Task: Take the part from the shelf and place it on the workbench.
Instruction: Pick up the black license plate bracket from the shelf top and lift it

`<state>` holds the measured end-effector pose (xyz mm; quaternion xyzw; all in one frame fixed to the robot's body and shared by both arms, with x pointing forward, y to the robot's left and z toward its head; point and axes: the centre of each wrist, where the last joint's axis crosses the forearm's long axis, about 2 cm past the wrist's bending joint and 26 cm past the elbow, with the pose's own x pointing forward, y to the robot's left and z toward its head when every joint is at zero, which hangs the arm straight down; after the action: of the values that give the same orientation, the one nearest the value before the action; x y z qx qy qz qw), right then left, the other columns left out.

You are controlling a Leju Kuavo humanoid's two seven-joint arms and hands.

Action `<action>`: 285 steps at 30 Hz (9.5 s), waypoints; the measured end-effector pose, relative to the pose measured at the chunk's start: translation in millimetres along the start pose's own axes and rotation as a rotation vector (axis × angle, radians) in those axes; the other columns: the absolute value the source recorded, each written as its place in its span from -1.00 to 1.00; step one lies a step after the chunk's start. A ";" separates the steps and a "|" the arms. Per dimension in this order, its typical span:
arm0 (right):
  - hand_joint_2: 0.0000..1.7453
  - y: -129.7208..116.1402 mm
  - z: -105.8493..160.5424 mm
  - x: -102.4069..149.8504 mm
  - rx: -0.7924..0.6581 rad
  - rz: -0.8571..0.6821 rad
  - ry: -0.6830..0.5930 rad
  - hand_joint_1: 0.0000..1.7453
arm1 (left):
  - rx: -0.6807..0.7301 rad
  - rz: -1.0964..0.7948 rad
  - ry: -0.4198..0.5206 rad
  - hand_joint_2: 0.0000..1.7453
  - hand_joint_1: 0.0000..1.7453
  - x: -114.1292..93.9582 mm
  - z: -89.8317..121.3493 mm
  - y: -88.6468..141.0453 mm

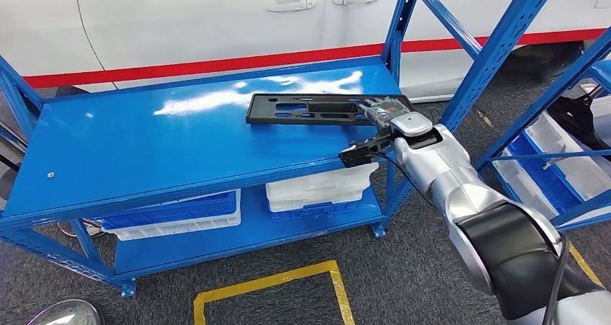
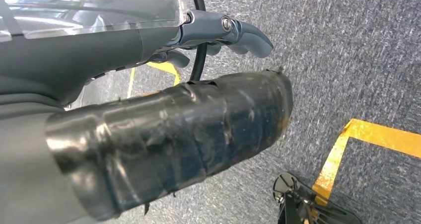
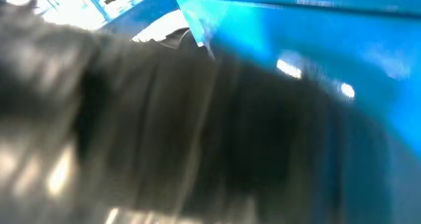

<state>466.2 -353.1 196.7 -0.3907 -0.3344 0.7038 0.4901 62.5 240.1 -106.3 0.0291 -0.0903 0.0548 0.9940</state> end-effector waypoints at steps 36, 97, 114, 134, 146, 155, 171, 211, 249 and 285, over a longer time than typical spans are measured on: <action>1.00 19.8 -0.7 6.4 0.008 0.004 0.040 1.00 | -0.010 -0.008 0.010 -1.00 -1.00 -0.9 1.0 -5.7; 1.00 -25.6 -2.1 18.4 -0.140 0.072 0.000 -1.00 | -0.001 -0.015 0.006 -1.00 -1.00 -0.6 0.9 -5.1; 1.00 -100.1 7.4 21.4 -0.219 0.072 -0.058 -1.00 | 0.007 -0.001 -0.013 -1.00 -1.00 0.0 -0.1 0.7; 1.00 -67.5 0.1 27.0 -0.145 0.035 -0.050 -1.00 | 0.012 0.005 0.010 -1.00 -1.00 0.2 -0.2 1.4; 1.00 -65.9 -1.6 34.2 -0.127 0.039 -0.061 -1.00 | 0.013 0.007 0.014 -1.00 -1.00 0.1 -0.2 1.6; 1.00 -65.5 -2.0 36.8 -0.123 0.046 -0.065 -1.00 | 0.013 0.006 0.017 -1.00 -1.00 0.1 -0.2 1.6; 1.00 -63.3 -2.8 39.1 -0.109 0.047 -0.069 -1.00 | 0.014 -0.001 0.028 -1.00 -1.00 0.2 -0.3 2.0; 1.00 -50.3 -4.5 39.6 -0.060 0.043 -0.059 -1.00 | 0.023 -0.018 0.041 -1.00 -1.00 -0.5 -1.2 7.8; -1.00 -23.3 -1.7 8.7 -0.002 -0.011 0.027 -1.00 | 0.007 -0.034 0.064 -1.00 -1.00 -0.4 -1.2 7.6; 1.00 -4.4 -2.7 11.5 -0.018 0.014 0.001 -1.00 | -0.007 -0.033 0.057 -1.00 -1.00 -0.4 -1.0 6.3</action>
<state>467.9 -340.6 196.6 -0.3978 -0.3375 0.7040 0.4818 61.6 246.4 -107.1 0.0256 -0.0614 0.0389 0.9970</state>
